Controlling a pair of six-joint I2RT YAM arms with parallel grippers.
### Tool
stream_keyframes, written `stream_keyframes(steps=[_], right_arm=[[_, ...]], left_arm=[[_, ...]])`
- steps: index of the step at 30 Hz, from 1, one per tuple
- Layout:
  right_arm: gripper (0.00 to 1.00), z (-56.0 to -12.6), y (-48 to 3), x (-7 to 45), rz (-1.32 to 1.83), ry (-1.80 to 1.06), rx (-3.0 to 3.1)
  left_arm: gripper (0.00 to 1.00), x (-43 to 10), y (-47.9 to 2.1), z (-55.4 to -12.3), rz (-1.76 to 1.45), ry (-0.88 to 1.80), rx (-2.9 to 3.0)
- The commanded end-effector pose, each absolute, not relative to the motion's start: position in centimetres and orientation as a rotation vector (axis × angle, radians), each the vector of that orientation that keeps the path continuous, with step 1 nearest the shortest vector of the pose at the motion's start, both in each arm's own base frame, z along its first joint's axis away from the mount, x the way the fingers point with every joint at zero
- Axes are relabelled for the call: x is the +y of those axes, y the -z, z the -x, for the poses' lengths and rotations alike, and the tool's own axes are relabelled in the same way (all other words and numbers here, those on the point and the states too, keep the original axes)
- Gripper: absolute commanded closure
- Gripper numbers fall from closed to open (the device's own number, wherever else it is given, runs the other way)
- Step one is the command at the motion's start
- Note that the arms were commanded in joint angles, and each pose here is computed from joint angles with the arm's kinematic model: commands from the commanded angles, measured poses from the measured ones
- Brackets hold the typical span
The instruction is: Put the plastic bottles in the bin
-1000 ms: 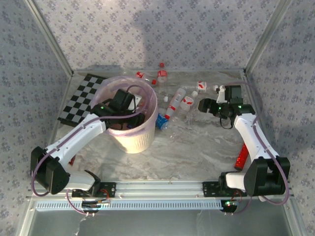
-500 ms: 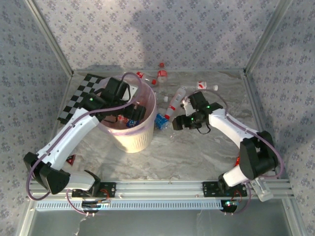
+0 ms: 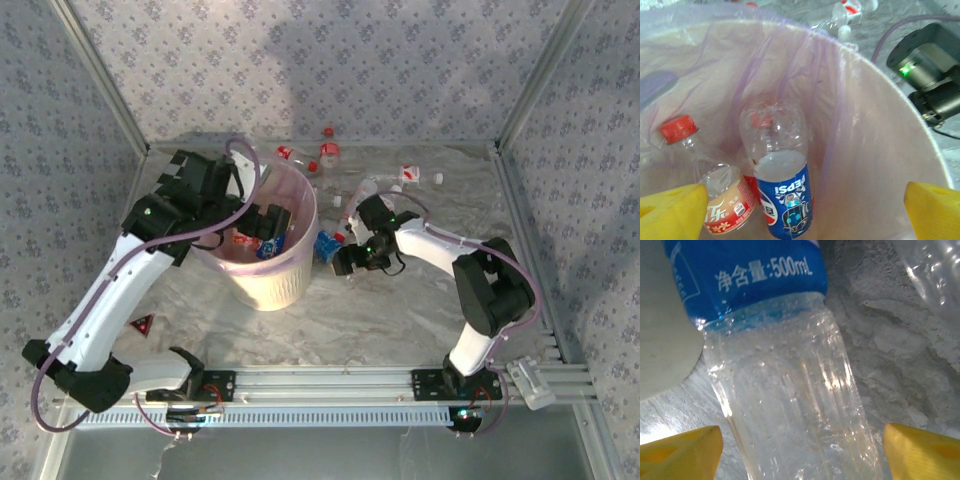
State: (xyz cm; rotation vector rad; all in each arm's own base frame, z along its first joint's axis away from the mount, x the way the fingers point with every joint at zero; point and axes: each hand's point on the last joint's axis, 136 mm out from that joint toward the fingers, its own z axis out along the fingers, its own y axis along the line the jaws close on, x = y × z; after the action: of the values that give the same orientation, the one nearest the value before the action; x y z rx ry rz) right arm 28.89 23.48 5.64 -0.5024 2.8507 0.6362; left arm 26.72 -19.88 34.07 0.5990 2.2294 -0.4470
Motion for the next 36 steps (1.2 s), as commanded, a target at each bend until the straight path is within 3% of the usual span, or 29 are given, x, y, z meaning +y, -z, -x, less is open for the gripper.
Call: stream_keyframes(steps=[1,11,15,21,27,36], right_arm=[[0.22,-29.6,-5.7,23.6,0.464,-0.645,2.843],[0.5,-28.6,-10.0,22.5,0.473,-0.677,2.773],[0.56,-28.3,-12.2,21.6,0.442,-0.722,2.735],[0.58,-28.6,-16.7,19.9,0.344,-0.817,2.595],[0.61,-31.7,-24.2,18.0,0.149,-0.929,2.263],[0.62,-31.0,-34.4,17.7,0.21,-1.002,1.881]], left_arm=[[0.01,-20.8,-36.3,-26.5,-0.631,0.526,2.129],[0.02,-22.6,-39.1,-26.8,-0.602,0.662,2.023],[0.02,-23.4,-40.0,-27.3,-0.588,0.706,1.997],[0.02,-24.7,-41.6,-28.3,-0.522,0.805,1.958],[0.04,-28.9,-44.7,-30.1,-0.379,1.126,1.893],[0.01,-32.6,-46.7,-30.7,-0.428,1.226,1.854]])
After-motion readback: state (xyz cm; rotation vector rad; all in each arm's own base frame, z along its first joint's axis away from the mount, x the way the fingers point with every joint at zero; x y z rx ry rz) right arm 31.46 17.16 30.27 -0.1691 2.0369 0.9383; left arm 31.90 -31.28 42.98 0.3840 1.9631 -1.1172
